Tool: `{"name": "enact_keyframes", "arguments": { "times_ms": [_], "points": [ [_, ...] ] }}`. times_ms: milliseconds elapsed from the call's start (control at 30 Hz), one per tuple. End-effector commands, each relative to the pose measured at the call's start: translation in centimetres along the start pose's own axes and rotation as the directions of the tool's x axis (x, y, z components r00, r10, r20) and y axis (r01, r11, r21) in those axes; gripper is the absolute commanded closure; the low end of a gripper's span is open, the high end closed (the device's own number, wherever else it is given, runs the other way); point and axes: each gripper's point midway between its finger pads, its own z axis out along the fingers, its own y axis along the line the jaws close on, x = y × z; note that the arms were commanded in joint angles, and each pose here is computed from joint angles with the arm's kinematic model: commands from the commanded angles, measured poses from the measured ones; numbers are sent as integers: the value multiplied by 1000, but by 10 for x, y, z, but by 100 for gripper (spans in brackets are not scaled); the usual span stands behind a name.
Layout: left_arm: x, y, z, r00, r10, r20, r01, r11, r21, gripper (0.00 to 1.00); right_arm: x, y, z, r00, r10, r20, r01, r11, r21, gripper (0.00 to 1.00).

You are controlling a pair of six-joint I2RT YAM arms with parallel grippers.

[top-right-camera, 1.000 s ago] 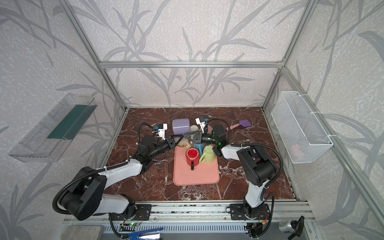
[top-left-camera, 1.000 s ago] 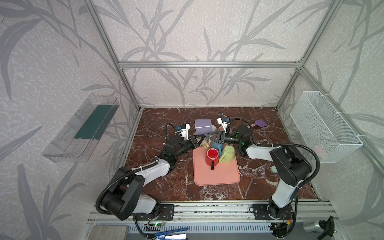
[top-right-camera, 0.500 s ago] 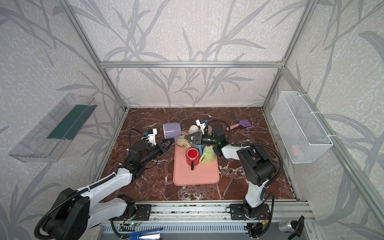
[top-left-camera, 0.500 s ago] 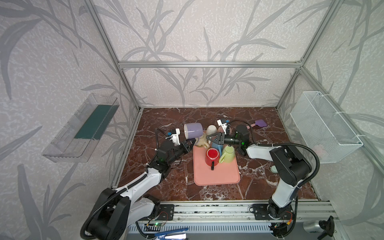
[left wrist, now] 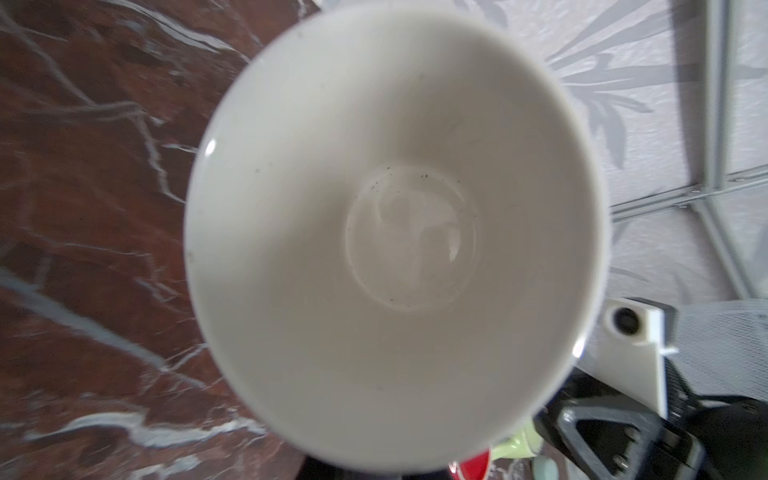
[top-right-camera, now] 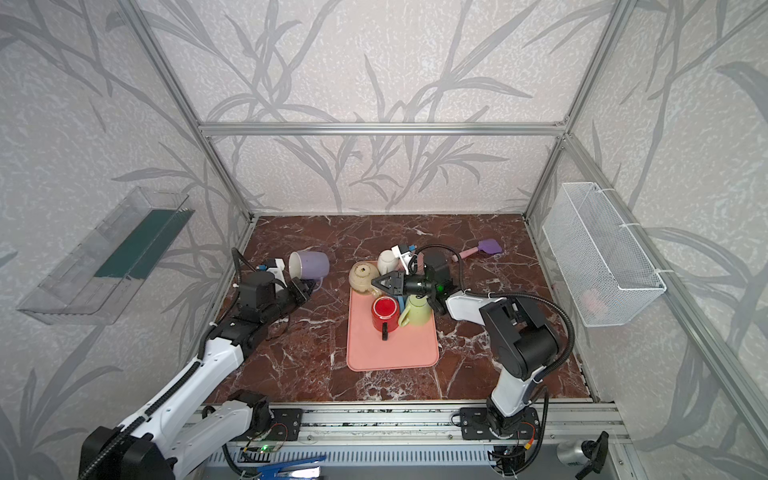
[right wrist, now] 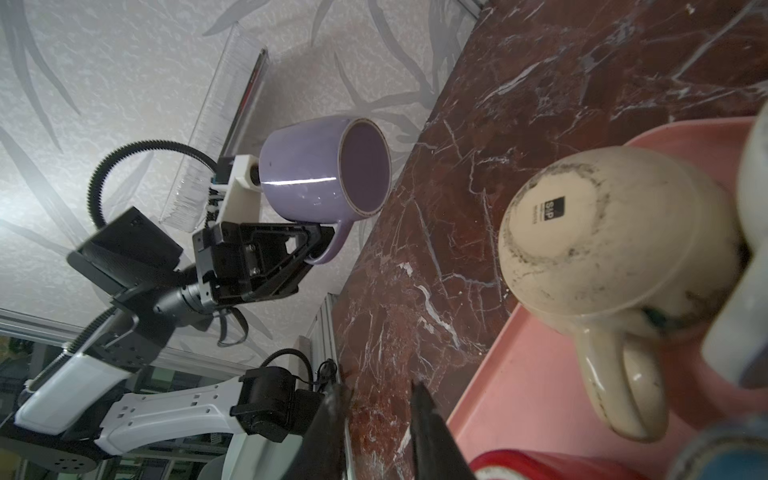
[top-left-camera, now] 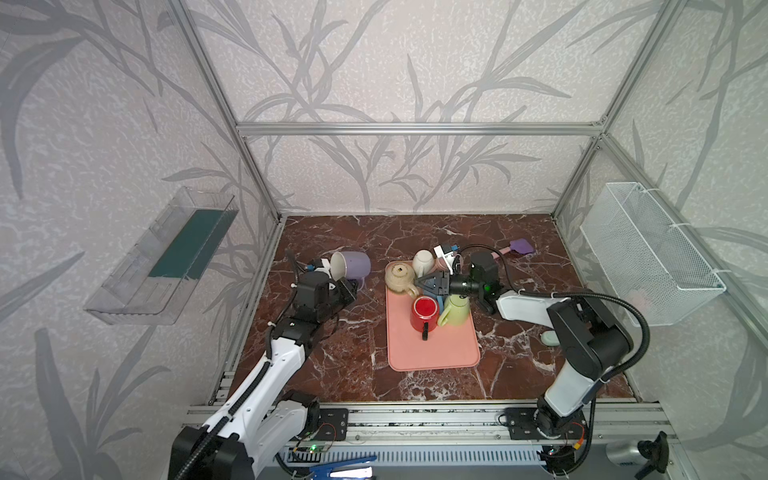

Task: Turn the mug right side up
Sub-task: 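Carry the lavender mug with the left gripper off the tray and lower it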

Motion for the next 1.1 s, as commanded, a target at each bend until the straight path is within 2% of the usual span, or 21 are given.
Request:
{"name": "enact_keyframes", "arguments": {
  "times_ms": [0, 233, 300, 333, 367, 633, 833, 967, 1000, 1067],
  "points": [
    [-24, 1, -14, 990, 141, -5, -141, 982, -128, 100, 9, 6, -11, 991, -130, -40, 133, 984, 116, 65],
    [-58, 2, -13, 951, 293, -100, -310, 902, -301, 100, 25, 3, -18, 969, -220, -115, 246, 914, 321, 43],
    [-67, 2, -9, 939, 321, -122, -343, 879, -331, 100, 27, 2, -23, 968, -222, -115, 249, 903, 351, 17],
    [-71, 2, -6, 934, 333, -132, -358, 869, -340, 100, 26, 2, -26, 968, -226, -105, 249, 896, 369, 7],
    [-75, 3, -3, 928, 344, -140, -372, 859, -351, 100, 27, 0, -29, 969, -227, -99, 248, 888, 388, 3],
    [-104, 17, 23, 885, 421, -197, -463, 760, -456, 100, 27, -1, -48, 968, -244, -52, 239, 847, 476, 0],
    [-113, 37, 47, 841, 477, -256, -537, 672, -510, 100, 24, 7, -53, 966, -258, -12, 232, 849, 475, 1],
    [-122, 51, 64, 841, 466, -274, -537, 655, -532, 100, 23, 11, -55, 963, -268, 10, 233, 856, 462, 1],
    [-126, 57, 65, 853, 452, -262, -515, 644, -566, 100, 23, 12, -55, 963, -270, 14, 234, 857, 459, 0],
    [-128, 66, 75, 840, 466, -278, -533, 615, -581, 100, 23, 11, -55, 962, -273, 17, 235, 856, 460, 1]
  ]
}}
